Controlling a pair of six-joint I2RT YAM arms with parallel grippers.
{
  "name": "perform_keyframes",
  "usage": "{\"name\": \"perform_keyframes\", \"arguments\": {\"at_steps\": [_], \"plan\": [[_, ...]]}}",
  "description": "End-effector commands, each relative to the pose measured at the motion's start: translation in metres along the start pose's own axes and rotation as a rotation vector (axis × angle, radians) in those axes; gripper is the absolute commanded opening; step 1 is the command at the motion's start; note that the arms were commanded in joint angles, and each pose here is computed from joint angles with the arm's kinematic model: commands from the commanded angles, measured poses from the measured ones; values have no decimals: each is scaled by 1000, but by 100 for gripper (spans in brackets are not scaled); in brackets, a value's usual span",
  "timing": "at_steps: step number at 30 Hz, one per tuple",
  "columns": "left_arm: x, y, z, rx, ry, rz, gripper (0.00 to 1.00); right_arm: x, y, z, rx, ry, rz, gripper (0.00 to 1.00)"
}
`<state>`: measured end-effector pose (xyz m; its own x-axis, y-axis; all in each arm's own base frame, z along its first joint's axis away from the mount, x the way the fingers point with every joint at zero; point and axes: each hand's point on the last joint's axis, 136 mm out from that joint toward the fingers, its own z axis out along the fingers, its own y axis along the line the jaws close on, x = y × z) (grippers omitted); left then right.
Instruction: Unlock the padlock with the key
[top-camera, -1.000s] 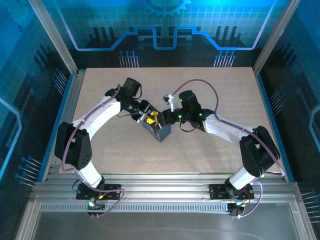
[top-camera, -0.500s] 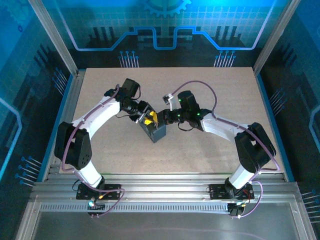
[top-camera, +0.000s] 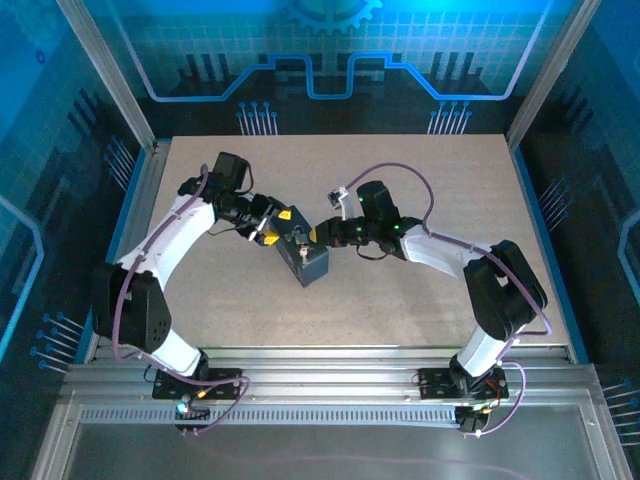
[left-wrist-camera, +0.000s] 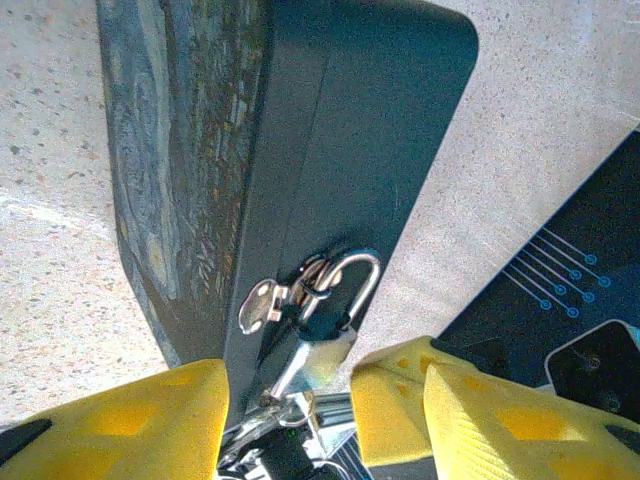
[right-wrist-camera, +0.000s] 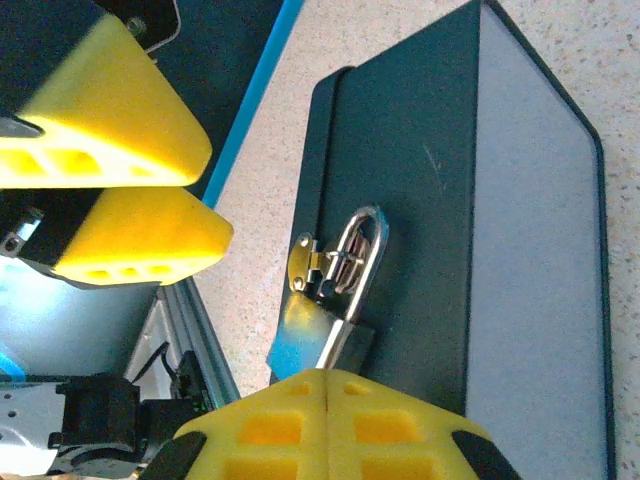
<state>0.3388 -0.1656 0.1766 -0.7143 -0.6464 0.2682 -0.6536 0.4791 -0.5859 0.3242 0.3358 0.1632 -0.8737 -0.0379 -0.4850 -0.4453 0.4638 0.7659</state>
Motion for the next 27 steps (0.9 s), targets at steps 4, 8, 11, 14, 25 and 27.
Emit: {"name": "perform_keyframes", "arguments": {"at_steps": [4,8,11,14,25,27], "plan": [[-25,21,-12,-90,-112,79,54,-7,5,1,-35,-1,23,5],[-38,29,-18,-156,-168,123,54,-9,4,-13,84,14,-83,27],[-44,31,-27,-165,-199,136,54,-12,12,-23,205,43,-197,41],[-53,35,-34,-171,-227,131,55,-12,21,-26,314,81,-292,60],[-77,44,-38,-184,-296,123,55,3,10,-4,674,270,-525,62],[-77,48,-38,-188,-295,121,55,4,11,1,683,281,-537,62]]}}
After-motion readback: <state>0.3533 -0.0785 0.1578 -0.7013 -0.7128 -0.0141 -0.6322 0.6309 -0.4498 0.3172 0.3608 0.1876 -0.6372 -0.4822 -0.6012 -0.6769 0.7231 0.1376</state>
